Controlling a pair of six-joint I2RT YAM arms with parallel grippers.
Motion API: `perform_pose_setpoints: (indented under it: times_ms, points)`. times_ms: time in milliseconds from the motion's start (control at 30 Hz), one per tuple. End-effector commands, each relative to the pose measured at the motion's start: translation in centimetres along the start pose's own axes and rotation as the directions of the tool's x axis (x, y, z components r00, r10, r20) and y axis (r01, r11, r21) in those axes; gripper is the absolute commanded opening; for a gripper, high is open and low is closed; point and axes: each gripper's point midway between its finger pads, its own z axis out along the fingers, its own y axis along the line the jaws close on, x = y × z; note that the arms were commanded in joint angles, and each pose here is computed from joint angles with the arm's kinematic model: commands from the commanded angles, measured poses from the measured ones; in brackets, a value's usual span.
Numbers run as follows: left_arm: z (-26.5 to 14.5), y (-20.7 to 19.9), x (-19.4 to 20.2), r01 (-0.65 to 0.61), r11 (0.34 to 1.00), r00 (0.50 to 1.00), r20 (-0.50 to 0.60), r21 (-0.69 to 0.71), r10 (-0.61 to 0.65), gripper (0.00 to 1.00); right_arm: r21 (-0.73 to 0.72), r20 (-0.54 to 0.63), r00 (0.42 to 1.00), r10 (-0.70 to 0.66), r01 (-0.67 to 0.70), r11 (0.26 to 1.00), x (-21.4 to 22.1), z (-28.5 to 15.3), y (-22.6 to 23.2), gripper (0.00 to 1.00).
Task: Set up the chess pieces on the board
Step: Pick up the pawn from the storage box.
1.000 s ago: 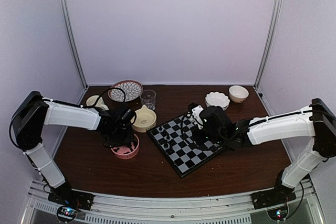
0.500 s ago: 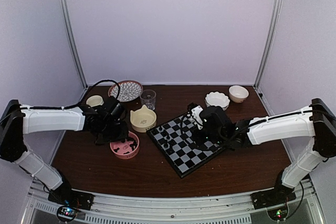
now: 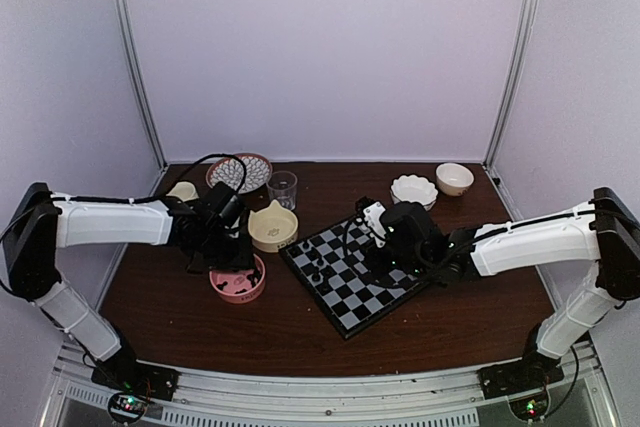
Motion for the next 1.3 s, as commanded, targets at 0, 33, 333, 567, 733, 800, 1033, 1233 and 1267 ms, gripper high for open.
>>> perform_pose_setpoints:
  times_ms: [0, 33, 333, 567, 733, 800, 1033, 1233, 1267]
  points:
    - [0.0, -2.0, -1.4, -0.067, 0.995, 0.998, 0.018, 0.073, 0.066, 0.38, -0.007, 0.043, 0.999, 0.027, -0.027, 1.000, -1.4, -0.6, -0.1, 0.23]
    - [0.1, -2.0, -1.3, -0.068, 0.995, 0.998, 0.011, 0.071, 0.067, 0.37, -0.008, 0.043, 0.999, 0.027, -0.027, 1.000, -1.4, -0.6, -0.1, 0.23]
    - [1.4, -2.2, -0.7, -0.081, 0.995, 0.996, -0.035, 0.064, 0.084, 0.28, -0.011, 0.039, 0.999, 0.026, -0.026, 1.000, -1.3, -0.5, 0.0, 0.23]
    - [2.2, -2.3, -0.5, -0.092, 0.994, 0.994, -0.062, 0.058, 0.095, 0.28, -0.006, 0.042, 0.999, 0.025, -0.025, 1.000, -1.4, -0.6, -0.1, 0.23]
    - [2.6, -2.0, -0.5, -0.093, 0.995, 0.993, -0.067, 0.037, 0.096, 0.25, -0.006, 0.042, 0.999, 0.026, -0.026, 1.000, -1.4, -0.6, -0.1, 0.23]
    - [2.7, -1.8, -0.4, -0.094, 0.995, 0.993, -0.069, 0.027, 0.096, 0.23, -0.007, 0.043, 0.999, 0.027, -0.027, 1.000, -1.4, -0.7, -0.1, 0.23]
    - [2.8, -1.1, -0.3, -0.089, 0.996, 0.994, -0.070, -0.007, 0.088, 0.21, -0.009, 0.043, 0.999, 0.028, -0.027, 1.000, -1.4, -0.7, -0.1, 0.23]
    - [3.0, -1.0, -0.2, -0.098, 0.995, 0.993, -0.070, -0.009, 0.097, 0.20, -0.009, 0.043, 0.999, 0.027, -0.026, 1.000, -1.4, -0.7, -0.1, 0.23]
    - [3.1, -1.2, -0.2, -0.101, 0.995, 0.992, -0.073, -0.006, 0.100, 0.20, -0.010, 0.043, 0.999, 0.027, -0.027, 1.000, -1.4, -0.7, -0.1, 0.23]
